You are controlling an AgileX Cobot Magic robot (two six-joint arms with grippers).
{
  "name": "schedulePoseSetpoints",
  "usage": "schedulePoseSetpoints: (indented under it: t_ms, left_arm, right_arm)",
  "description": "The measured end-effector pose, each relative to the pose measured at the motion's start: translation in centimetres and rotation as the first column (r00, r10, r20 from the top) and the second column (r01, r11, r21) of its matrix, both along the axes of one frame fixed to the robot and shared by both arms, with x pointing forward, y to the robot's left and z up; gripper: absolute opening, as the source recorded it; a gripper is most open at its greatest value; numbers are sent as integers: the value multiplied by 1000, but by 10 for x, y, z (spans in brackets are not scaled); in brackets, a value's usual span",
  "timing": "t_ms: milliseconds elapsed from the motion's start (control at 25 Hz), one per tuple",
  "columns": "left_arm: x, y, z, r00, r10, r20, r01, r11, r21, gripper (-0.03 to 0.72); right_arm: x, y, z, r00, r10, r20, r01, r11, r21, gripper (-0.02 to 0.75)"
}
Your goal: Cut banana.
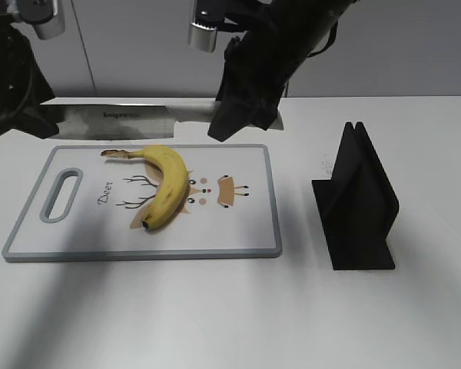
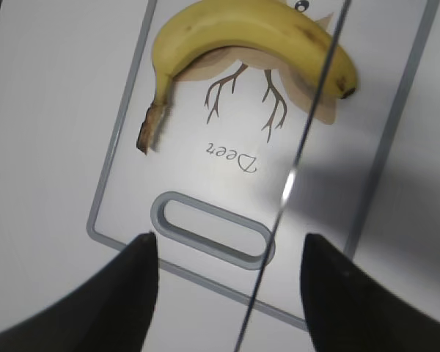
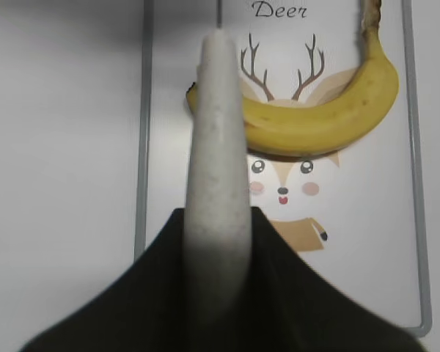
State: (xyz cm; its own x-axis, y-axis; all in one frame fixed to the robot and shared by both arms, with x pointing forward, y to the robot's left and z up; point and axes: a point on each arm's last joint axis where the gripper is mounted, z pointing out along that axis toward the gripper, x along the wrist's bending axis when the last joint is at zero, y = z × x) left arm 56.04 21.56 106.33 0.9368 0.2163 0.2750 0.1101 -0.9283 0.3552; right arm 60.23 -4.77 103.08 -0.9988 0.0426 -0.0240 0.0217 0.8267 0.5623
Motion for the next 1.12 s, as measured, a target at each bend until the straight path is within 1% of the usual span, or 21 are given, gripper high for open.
schedulePoseSetpoints:
  t_ms: [120,240,360,440,600,680,760,920,1040,1120]
  left_arm:
    - [5,-1,-3,1000,10,17,-10,1000,-7,570]
    - [7,-2,-8,1000,13,3,-13,1000,-15,534]
    - [9,-3,-12,1000,14,-13,-14,1000,-16,457]
    - [9,-3,-14,1000,13,-21,-14,1000,-18,367]
    - [9,-5,-17,999,6,-46,-7,999,-33,129]
    - [9,-7,-20,998,-2,-67,-1,999,-51,70]
    - [7,-9,-23,997,-7,-81,2,998,-62,51]
    - [3,-10,-37,996,6,-94,-12,998,-68,42]
    - [1,-11,-46,996,18,-82,-23,998,-65,42]
    - [1,-15,-50,999,8,-54,-11,999,-52,42]
  right_arm:
    - [2,4,-4,1000,-5,-20,5,1000,20,169]
    - [3,4,-7,1000,-4,-29,5,1000,19,169]
    - [3,4,-7,1000,-4,-27,5,1000,19,169]
    - [3,4,-7,999,-10,-31,11,1000,18,169]
    - [4,3,-8,998,-46,-45,46,999,2,170]
    - [4,1,-9,997,-63,-47,62,998,-34,174]
    - [4,-1,-10,995,-84,-63,80,995,-59,176]
    - [2,-1,-13,990,-108,-89,100,991,-86,186]
    - [3,0,-21,982,-143,-121,130,986,-108,197]
    - [4,0,-28,976,-161,-145,143,982,-126,199]
